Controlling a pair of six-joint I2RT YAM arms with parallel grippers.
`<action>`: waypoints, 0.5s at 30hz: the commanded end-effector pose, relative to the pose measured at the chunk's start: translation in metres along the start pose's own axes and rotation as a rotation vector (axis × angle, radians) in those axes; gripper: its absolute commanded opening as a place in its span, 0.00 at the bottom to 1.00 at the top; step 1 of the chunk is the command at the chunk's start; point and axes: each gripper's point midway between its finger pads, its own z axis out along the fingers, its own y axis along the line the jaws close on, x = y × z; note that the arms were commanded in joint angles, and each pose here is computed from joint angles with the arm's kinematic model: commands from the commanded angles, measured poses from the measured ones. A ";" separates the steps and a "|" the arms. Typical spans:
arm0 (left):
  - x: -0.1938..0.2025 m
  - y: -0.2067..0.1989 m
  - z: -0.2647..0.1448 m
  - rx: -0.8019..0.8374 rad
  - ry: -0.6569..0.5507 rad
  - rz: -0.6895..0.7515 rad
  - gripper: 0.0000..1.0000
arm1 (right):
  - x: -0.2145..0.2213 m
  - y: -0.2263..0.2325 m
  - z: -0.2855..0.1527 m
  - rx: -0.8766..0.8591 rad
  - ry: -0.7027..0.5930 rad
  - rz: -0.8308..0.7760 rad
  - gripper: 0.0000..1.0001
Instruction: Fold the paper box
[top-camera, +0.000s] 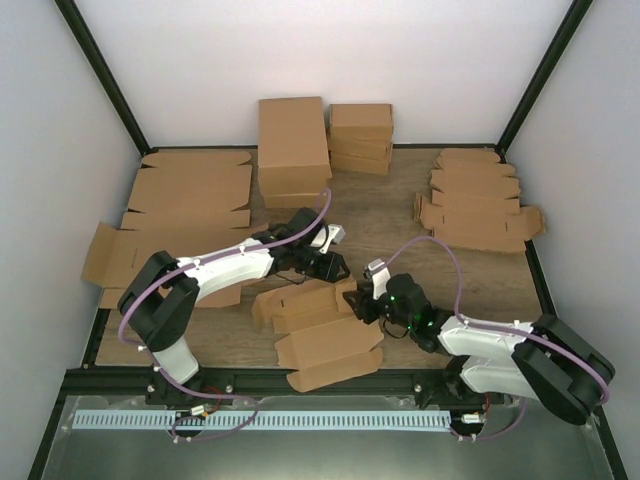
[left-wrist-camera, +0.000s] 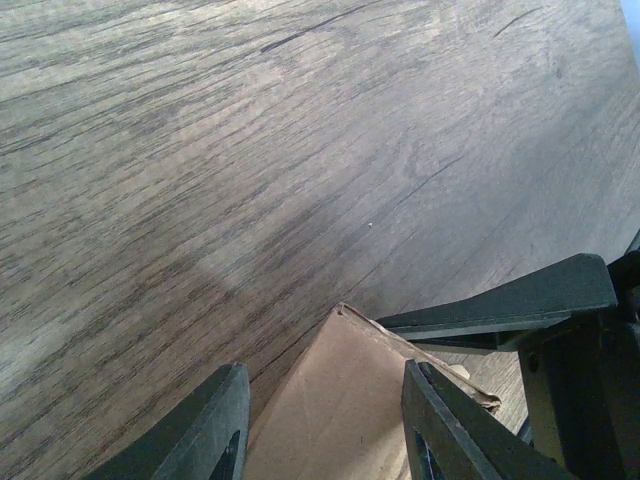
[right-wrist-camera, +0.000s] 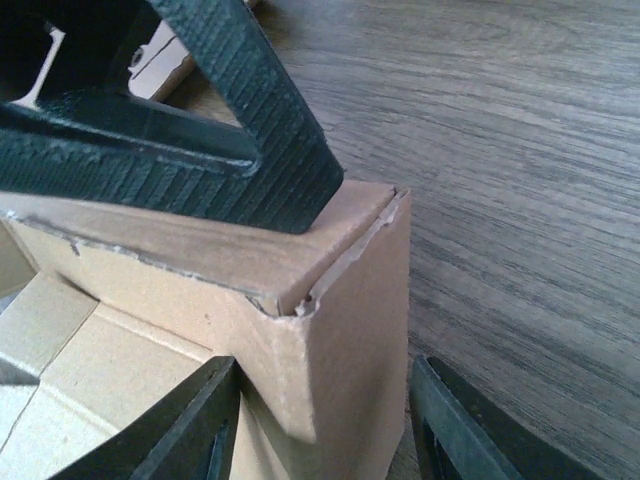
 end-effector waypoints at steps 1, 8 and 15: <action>0.001 -0.005 0.004 0.033 0.015 -0.005 0.45 | -0.016 -0.015 0.006 0.145 -0.027 0.018 0.48; 0.001 -0.004 0.003 0.032 0.011 -0.006 0.45 | -0.013 -0.031 0.009 0.321 -0.015 0.035 0.38; -0.004 -0.006 0.000 0.030 -0.001 0.002 0.45 | -0.008 -0.045 0.009 0.443 -0.002 0.047 0.18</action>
